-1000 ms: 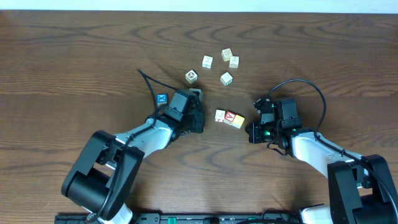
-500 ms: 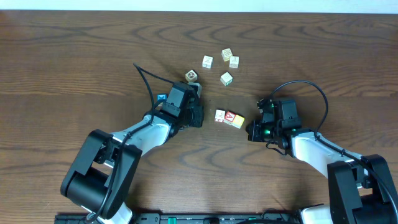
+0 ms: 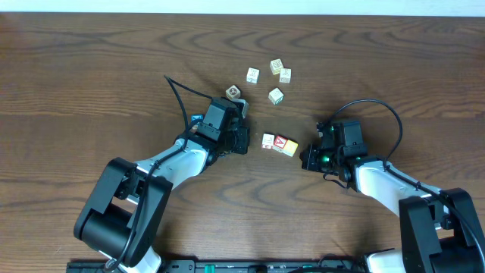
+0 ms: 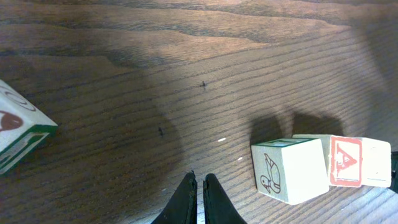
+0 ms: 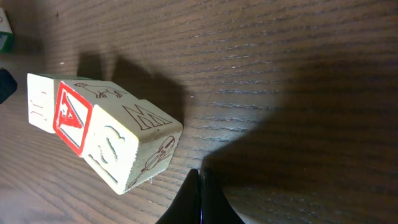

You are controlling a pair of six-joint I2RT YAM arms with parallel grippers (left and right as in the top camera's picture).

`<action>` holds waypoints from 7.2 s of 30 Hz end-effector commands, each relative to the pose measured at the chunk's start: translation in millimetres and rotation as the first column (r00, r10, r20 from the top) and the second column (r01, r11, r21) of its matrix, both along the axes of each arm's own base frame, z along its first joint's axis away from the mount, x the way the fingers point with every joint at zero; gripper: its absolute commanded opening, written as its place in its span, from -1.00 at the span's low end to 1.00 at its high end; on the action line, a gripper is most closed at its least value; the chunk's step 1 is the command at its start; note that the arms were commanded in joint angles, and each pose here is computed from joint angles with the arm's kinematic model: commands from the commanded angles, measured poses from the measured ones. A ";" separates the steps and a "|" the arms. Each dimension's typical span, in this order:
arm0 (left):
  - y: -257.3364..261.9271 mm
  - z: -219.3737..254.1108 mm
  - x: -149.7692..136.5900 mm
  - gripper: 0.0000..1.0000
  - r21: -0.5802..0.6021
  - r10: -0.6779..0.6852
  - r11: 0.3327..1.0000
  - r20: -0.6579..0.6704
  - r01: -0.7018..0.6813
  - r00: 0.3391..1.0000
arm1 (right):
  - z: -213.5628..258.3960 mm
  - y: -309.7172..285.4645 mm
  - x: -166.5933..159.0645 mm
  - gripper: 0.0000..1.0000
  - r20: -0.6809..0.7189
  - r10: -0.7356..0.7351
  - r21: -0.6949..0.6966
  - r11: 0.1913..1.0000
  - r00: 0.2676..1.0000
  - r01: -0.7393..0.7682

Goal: Lift 3 blocks

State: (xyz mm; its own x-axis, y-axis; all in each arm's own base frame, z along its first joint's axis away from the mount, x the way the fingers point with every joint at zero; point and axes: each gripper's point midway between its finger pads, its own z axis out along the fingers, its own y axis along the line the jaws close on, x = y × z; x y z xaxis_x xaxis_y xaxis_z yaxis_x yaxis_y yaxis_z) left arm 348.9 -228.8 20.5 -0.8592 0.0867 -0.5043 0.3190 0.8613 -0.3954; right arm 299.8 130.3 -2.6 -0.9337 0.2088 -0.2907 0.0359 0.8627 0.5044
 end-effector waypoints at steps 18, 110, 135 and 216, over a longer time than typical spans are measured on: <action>-27.7 1.2 10.7 -0.86 -0.093 -0.100 0.991 -0.024 0.097 0.995 | -0.6 2.4 -1.2 -0.97 -0.018 -0.015 0.024 1.000 1.000 0.015; -43.3 1.5 -10.1 -0.86 -0.147 -0.167 0.977 -0.082 0.154 0.983 | 5.0 2.5 10.9 -0.93 0.093 0.071 -0.024 0.997 0.993 -0.069; -52.1 1.9 -16.3 -0.86 -0.146 -0.188 0.974 -0.079 0.175 0.979 | 6.7 18.0 11.0 -0.93 0.104 0.076 -0.012 0.997 0.992 -0.076; 61.8 74.0 -0.8 -0.86 -0.009 0.127 0.992 -0.061 -0.128 0.990 | 103.3 -38.9 29.9 -0.98 0.038 0.191 -0.021 0.981 0.981 -0.191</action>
State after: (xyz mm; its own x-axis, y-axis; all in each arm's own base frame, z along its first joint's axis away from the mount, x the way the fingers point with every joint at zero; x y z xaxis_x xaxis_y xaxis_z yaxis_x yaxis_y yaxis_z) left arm 351.5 -155.4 87.4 -0.8869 -0.0609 -0.4579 0.1200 0.9268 -0.3558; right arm 327.6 67.0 81.8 -0.9535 0.0610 -0.2953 -0.0408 0.9442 0.3269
